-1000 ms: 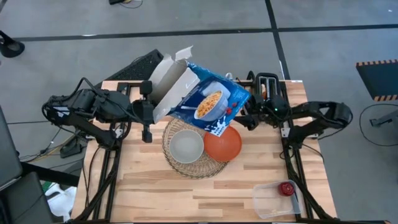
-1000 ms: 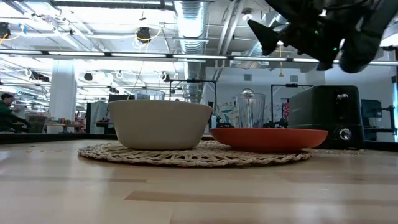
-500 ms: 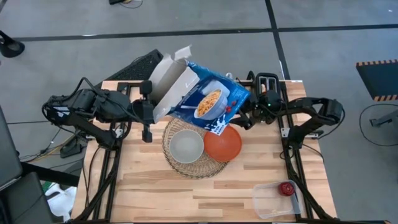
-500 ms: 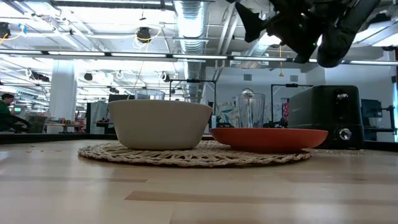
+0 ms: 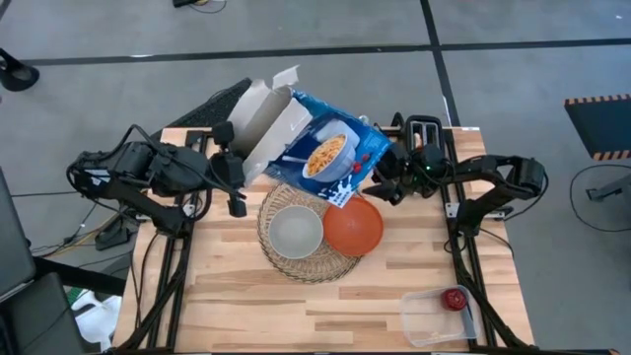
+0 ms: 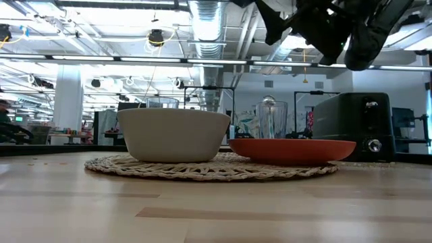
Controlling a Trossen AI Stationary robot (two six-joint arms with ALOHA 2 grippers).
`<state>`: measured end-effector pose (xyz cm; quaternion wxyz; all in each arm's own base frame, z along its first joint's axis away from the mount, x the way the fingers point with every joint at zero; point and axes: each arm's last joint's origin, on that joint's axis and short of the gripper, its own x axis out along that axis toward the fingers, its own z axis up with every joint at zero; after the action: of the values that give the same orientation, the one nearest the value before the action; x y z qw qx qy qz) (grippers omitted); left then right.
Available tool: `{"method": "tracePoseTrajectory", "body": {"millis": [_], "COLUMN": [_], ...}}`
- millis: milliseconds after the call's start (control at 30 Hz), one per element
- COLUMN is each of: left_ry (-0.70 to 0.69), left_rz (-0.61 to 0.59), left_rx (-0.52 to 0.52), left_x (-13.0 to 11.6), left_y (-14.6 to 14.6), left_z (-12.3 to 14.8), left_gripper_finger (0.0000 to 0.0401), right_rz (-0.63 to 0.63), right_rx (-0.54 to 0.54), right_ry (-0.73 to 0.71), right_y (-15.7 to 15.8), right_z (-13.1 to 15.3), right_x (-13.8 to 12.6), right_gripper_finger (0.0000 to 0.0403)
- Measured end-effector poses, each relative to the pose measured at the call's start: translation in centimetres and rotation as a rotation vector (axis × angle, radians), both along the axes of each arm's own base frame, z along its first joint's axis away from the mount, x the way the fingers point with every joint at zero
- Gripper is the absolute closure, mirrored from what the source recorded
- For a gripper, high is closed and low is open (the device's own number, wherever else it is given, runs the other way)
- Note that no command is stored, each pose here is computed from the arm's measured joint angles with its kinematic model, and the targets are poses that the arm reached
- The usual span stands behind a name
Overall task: Arrange a breakfast setting
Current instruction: Pour the cereal from the cereal box into the white bowl
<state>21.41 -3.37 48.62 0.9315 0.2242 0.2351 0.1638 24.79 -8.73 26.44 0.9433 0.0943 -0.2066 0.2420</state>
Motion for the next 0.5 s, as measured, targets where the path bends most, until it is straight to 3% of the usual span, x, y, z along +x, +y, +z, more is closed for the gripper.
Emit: {"method": "tracePoseTrajectory", "body": {"millis": [500], "left_ry": [0.071], "left_rz": [0.05], "left_rx": [0.055], "left_x": [2.3], "left_y": [-0.1], "left_z": [-1.3], "left_gripper_finger": [0.0401], "right_rz": [-0.089], "right_rx": [0.12], "right_ry": [0.019], "right_y": [-0.1], "right_z": [-0.2], "right_x": [0.4], "right_gripper_finger": [0.001]}}
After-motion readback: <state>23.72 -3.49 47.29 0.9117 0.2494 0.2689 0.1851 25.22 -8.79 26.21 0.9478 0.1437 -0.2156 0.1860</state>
